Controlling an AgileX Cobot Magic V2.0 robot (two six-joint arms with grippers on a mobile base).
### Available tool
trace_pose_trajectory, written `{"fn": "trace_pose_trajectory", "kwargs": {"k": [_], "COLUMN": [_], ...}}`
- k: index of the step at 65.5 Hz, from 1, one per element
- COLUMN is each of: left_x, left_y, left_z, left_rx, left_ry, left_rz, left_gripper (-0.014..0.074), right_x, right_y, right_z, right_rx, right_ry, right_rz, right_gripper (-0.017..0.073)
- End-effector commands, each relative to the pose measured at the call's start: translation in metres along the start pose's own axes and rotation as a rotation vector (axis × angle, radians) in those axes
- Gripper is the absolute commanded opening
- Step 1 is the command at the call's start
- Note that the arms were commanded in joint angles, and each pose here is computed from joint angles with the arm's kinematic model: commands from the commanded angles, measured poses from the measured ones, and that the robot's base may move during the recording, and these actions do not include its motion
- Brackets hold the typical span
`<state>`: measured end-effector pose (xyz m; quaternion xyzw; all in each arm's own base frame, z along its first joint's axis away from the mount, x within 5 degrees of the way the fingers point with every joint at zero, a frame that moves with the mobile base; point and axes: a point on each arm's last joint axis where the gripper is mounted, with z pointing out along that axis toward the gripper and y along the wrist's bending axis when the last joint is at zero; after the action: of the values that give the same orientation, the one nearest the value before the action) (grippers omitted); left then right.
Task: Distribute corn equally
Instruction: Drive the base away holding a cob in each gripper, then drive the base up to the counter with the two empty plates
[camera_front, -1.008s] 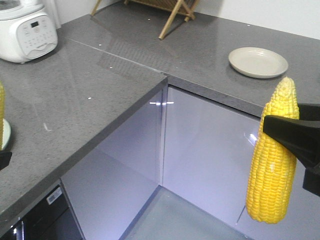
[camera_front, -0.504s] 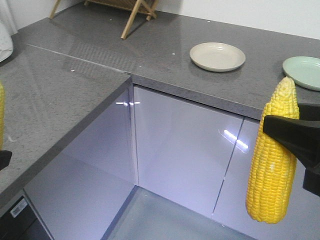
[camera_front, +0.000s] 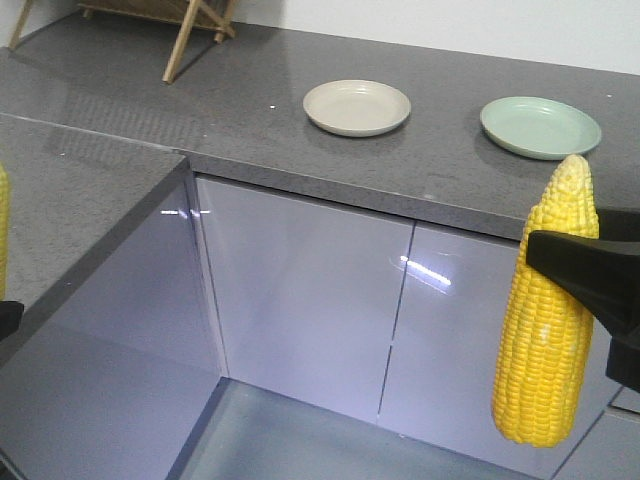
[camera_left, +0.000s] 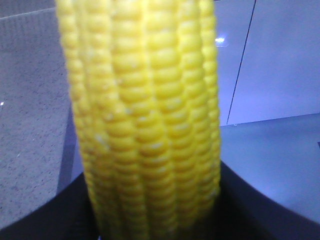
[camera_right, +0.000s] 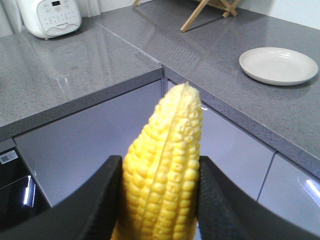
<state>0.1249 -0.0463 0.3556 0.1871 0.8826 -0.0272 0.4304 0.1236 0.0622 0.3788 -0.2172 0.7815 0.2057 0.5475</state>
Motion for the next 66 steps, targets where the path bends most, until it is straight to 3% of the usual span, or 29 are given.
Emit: {"fn": "trace_pose_trajectory", "kwargs": {"k": [1, 66], "left_x": [-0.0110, -0.0110], "left_y": [0.0009, 0.0009], "left_z": [-0.0062, -0.0062], "left_rx": [0.000, 0.000], "left_ry": [-0.091, -0.091], "left_rz": [-0.002, -0.002], "left_gripper": [0.0303, 0.0303], "right_x": [-0.0131, -0.0131], "right_y": [-0.0008, -0.0008], "right_z": [-0.0044, -0.0044], "right_rx": [0.023, 0.023], "right_ry": [-0.083, -0.083], "right_rz": [0.009, 0.009], "right_gripper": [0.0194, 0.0194]}}
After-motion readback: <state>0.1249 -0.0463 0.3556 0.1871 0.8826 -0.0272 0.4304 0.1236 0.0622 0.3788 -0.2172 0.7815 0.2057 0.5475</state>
